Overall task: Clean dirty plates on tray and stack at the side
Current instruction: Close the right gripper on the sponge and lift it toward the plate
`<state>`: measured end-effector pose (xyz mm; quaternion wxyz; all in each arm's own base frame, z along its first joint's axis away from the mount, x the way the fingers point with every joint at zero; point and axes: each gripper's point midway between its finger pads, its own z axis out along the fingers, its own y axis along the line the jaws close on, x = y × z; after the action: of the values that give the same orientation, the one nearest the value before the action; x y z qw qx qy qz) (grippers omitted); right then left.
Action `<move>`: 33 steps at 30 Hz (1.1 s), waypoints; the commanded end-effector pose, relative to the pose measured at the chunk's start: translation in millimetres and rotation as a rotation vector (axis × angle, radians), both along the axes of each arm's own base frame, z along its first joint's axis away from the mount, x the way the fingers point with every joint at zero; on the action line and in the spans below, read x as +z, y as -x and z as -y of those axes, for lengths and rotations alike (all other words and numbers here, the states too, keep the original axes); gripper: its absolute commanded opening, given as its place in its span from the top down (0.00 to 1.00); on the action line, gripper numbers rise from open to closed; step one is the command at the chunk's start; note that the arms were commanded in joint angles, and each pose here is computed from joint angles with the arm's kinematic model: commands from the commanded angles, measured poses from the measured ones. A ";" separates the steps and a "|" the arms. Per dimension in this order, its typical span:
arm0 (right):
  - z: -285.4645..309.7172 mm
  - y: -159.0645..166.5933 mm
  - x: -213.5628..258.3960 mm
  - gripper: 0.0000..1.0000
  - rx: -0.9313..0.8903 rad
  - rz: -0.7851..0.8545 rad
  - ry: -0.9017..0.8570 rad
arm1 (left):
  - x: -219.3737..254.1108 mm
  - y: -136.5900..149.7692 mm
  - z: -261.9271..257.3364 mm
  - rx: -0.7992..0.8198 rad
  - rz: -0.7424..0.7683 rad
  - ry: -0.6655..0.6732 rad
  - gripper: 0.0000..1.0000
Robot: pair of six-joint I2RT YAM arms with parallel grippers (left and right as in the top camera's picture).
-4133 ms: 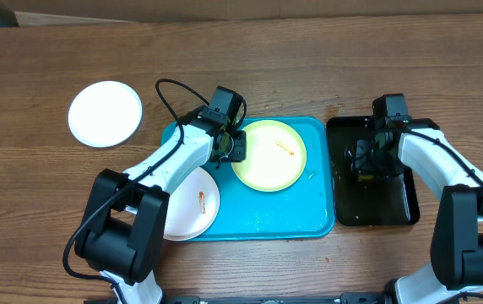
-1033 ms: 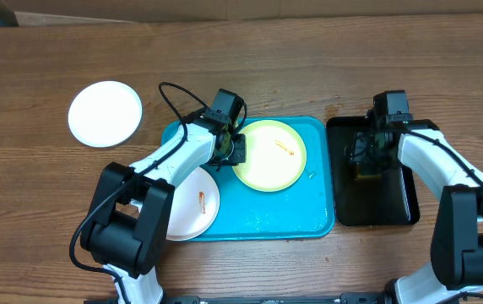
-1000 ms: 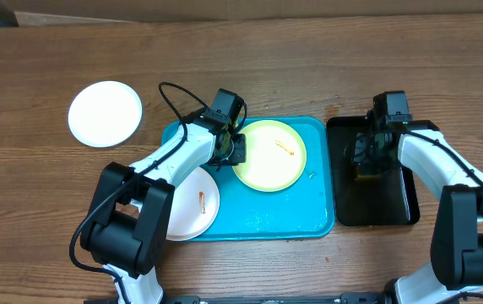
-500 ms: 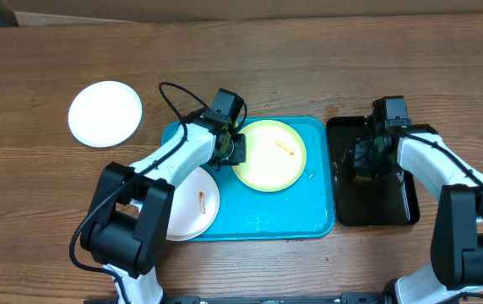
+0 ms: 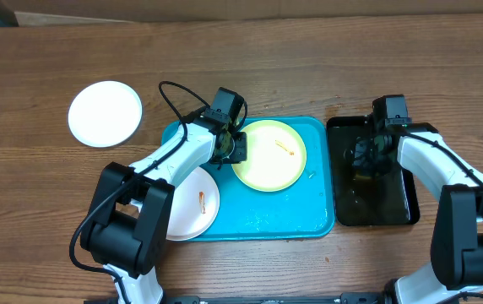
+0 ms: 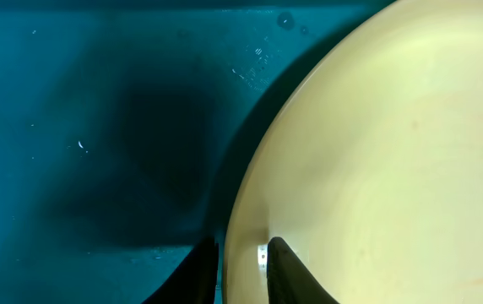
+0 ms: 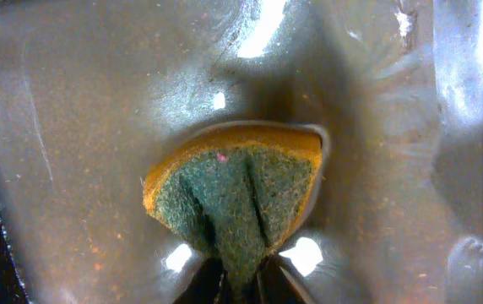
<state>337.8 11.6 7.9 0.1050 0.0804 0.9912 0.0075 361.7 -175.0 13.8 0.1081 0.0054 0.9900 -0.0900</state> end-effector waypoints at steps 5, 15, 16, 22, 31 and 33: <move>0.1 -13.2 15.4 0.92 -0.001 0.053 0.000 | 8.4 -7.1 6.2 0.004 0.014 0.027 0.79; 0.2 -12.9 15.3 0.92 -0.001 0.052 0.000 | 11.4 -9.2 -4.4 0.029 0.004 0.036 0.86; 0.2 -12.9 15.3 0.92 -0.001 0.052 0.000 | 11.5 -8.8 -3.7 0.028 0.000 0.044 0.86; 0.2 -12.8 15.2 0.91 -0.001 0.052 0.000 | 11.4 -8.8 -3.7 0.029 -0.002 0.049 0.85; 0.2 -13.2 20.5 0.96 -0.001 0.044 0.000 | 11.5 -9.3 -4.0 0.030 -0.001 0.049 0.96; 0.2 -13.5 28.7 0.96 -0.001 0.036 0.001 | 11.5 -9.4 -4.1 0.031 -0.001 0.049 0.96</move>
<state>332.5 11.4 10.1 0.0901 0.0800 0.9927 0.0058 362.1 -168.0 14.7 0.0950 -0.0100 0.9900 -0.1039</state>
